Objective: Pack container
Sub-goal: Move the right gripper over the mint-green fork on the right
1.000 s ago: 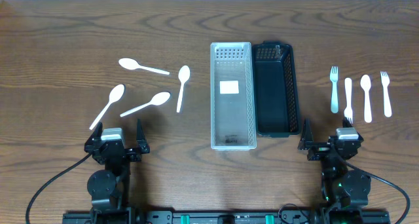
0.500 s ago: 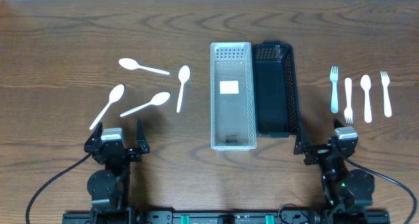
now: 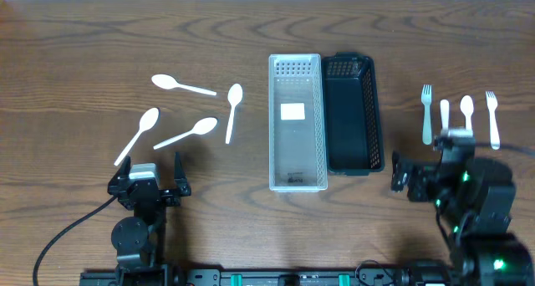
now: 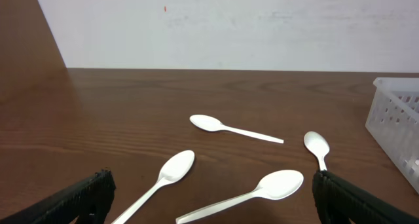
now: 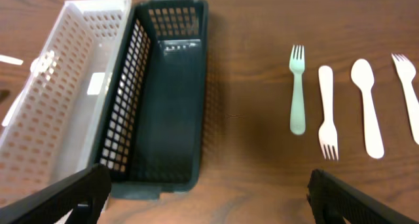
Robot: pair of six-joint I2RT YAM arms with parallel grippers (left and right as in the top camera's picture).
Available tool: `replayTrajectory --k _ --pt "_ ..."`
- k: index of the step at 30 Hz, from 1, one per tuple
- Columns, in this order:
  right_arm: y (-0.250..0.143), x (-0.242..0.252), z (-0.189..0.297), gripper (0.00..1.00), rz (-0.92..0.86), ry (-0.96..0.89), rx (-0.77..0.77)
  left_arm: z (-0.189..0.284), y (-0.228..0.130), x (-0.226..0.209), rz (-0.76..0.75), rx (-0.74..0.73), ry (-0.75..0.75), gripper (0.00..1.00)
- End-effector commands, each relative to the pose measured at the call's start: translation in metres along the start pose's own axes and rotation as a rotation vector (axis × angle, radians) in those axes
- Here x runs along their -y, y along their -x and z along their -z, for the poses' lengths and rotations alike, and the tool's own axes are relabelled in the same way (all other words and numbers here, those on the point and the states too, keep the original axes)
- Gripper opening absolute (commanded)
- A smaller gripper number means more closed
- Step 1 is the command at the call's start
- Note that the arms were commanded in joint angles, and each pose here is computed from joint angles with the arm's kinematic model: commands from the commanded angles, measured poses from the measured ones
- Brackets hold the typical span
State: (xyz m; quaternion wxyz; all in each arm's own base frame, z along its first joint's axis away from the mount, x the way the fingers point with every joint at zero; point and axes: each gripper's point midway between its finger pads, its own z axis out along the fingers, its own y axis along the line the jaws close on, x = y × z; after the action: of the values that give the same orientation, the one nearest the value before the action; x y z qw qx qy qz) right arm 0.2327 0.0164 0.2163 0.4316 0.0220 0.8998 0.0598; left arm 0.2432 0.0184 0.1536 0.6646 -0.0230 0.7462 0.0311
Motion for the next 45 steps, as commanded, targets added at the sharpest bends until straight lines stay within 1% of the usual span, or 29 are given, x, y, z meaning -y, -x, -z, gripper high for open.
replayTrajectory --k 1,3,5,7,8,11,14,18,22,27,29,33,38,41,45 --pt "0.041 -0.011 0.015 0.99 0.036 0.035 0.050 -0.002 -0.018 -0.003 -0.010 -0.045 0.018 0.98" --pt "0.060 -0.006 0.020 0.99 0.049 -0.002 0.066 -0.002 -0.018 -0.003 -0.010 -0.045 0.018 0.98" --pt "0.074 0.009 0.024 0.99 0.019 -0.081 0.040 -0.002 -0.018 -0.003 -0.010 -0.046 0.018 0.98" --pt "0.082 0.024 0.027 0.99 -0.009 -0.139 -0.030 -0.002 -0.018 -0.003 -0.010 -0.045 0.018 0.98" --pt "0.084 0.033 0.027 0.99 -0.026 -0.166 -0.090 -0.002 -0.018 -0.003 -0.010 -0.045 0.018 0.98" --pt "0.090 0.049 0.023 0.99 -0.037 -0.160 -0.251 -0.002 -0.018 -0.003 -0.010 -0.045 0.018 0.98" --pt "0.095 0.062 0.011 0.99 -0.072 -0.172 -0.339 -0.002 -0.018 -0.003 -0.010 -0.045 0.018 0.98" --pt "0.092 0.076 -0.021 0.99 -0.046 -0.189 -0.414 -0.002 -0.018 -0.003 -0.010 -0.045 0.018 0.98" --pt "0.084 0.089 -0.061 0.99 0.014 -0.170 -0.491 -0.002 -0.018 -0.003 -0.010 -0.045 0.018 0.98" --pt "0.078 0.104 -0.106 0.99 0.077 -0.150 -0.534 -0.002 -0.018 -0.003 -0.010 -0.045 0.018 0.98" --pt "0.071 0.111 -0.122 0.99 0.076 -0.166 -0.564 -0.002 -0.018 -0.003 -0.010 -0.045 0.018 0.98" --pt "0.046 0.122 -0.151 0.99 -0.017 -0.198 -0.654 -0.002 -0.018 -0.003 -0.010 -0.045 0.018 0.98" --pt "0.013 0.132 -0.182 0.99 -0.045 -0.190 -0.759 -0.002 -0.018 -0.003 -0.010 -0.045 0.018 0.98" --pt "0.001 0.134 -0.200 0.99 -0.063 -0.192 -0.783 -0.002 -0.018 -0.003 -0.010 -0.045 0.018 0.98" --pt "-0.009 0.138 -0.220 0.99 -0.130 -0.218 -0.783 -0.002 -0.018 -0.003 -0.010 -0.045 0.018 0.98"
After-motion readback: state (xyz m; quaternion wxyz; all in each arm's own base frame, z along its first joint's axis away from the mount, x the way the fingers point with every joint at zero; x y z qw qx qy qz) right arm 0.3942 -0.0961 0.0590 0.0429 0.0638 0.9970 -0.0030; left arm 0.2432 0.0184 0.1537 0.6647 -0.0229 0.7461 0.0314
